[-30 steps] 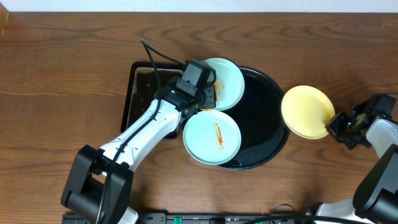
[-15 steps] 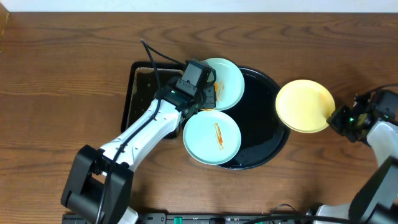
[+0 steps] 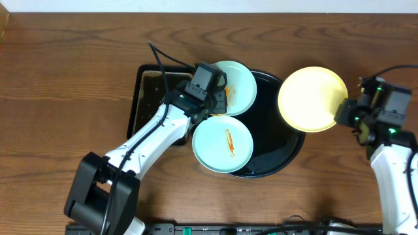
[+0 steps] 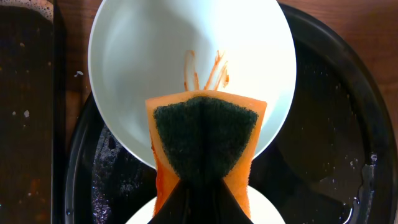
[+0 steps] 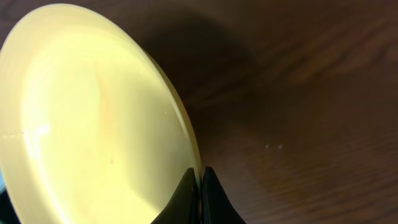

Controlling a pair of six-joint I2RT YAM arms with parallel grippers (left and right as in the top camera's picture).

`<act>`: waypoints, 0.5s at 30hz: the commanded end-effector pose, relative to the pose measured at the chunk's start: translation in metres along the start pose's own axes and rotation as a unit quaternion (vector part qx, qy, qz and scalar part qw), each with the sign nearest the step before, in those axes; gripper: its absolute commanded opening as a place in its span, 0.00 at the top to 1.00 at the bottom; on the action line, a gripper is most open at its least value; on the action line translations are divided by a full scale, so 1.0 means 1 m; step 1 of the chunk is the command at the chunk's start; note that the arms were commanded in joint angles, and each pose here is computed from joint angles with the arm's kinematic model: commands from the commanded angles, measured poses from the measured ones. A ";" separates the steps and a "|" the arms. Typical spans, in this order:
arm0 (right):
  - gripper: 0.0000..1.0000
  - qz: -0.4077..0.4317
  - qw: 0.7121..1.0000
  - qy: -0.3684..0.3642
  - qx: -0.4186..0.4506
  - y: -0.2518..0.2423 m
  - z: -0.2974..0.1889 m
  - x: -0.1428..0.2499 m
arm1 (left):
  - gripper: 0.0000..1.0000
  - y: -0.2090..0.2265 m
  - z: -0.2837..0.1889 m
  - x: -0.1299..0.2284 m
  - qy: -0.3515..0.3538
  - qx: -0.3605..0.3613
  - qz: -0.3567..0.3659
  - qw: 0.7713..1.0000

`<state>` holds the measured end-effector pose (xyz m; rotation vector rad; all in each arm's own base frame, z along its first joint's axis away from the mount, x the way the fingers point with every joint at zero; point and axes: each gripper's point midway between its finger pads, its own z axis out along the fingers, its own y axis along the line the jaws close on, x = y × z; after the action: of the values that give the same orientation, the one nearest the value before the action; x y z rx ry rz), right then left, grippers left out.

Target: Clean dirty plates on tray and stack at the side

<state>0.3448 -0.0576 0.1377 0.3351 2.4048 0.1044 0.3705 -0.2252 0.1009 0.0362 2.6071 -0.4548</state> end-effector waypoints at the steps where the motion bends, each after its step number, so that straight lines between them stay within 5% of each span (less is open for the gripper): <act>1: 0.99 -0.066 0.996 -0.029 0.053 0.003 -0.009 -0.012 | 0.93 -0.006 -0.008 -0.009 -0.014 0.008 0.005 1.000; 15: 0.99 -0.303 0.935 -0.106 0.153 0.078 -0.027 -0.029 | 0.93 -0.006 -0.008 -0.009 -0.014 0.008 0.005 1.000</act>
<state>0.3656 0.0165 0.1699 -0.2058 2.2660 -0.3575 0.3704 -0.2252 0.1009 0.0362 2.6075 -0.4546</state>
